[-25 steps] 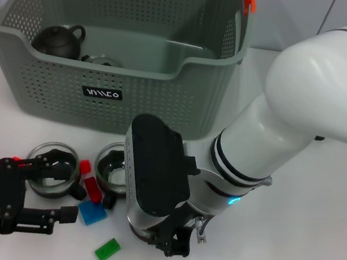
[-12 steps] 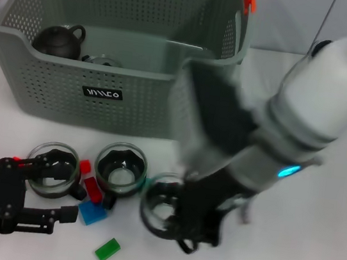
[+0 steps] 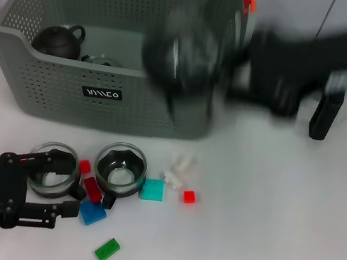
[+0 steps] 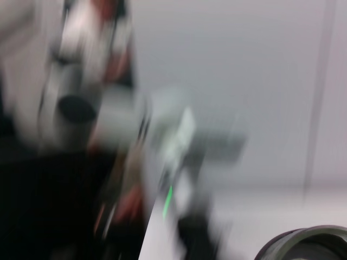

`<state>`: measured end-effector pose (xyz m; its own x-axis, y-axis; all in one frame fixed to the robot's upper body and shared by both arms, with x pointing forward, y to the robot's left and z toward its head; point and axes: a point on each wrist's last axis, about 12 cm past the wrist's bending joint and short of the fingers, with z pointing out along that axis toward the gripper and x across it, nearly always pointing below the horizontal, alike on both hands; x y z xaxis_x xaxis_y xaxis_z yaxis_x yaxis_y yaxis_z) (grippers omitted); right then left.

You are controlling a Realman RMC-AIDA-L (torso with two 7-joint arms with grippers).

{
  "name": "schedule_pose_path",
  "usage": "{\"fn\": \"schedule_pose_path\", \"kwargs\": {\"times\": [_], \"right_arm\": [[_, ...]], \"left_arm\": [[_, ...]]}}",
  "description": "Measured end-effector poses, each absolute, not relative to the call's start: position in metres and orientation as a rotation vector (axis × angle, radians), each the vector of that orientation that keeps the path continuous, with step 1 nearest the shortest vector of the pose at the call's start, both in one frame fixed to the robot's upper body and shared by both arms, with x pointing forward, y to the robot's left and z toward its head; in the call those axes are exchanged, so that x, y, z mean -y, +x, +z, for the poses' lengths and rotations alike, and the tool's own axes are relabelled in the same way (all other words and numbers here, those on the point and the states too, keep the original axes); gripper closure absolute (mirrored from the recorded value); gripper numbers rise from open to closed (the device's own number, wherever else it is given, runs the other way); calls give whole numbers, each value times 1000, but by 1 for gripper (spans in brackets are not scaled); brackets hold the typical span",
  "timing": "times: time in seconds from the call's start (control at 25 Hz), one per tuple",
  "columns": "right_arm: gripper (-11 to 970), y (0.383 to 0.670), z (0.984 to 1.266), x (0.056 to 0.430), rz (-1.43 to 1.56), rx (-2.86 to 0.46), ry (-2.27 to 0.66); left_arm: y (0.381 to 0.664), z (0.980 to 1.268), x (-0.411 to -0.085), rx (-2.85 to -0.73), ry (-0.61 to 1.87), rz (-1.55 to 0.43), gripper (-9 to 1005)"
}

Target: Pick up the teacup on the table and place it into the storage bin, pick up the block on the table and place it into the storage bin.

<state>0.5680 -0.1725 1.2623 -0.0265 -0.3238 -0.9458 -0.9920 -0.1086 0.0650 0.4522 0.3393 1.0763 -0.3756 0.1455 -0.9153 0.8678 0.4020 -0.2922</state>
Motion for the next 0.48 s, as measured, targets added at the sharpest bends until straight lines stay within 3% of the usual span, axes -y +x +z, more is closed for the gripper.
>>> {"fn": "schedule_pose_path", "kwargs": {"times": [0.24, 0.48], "right_arm": [[901, 602, 1286, 174, 1139, -1413, -1032], [901, 645, 1302, 137, 940, -1656, -905]], "left_arm": [[455, 1078, -337, -1776, 889, -1042, 155], [457, 1079, -336, -1770, 894, -1044, 154]]}}
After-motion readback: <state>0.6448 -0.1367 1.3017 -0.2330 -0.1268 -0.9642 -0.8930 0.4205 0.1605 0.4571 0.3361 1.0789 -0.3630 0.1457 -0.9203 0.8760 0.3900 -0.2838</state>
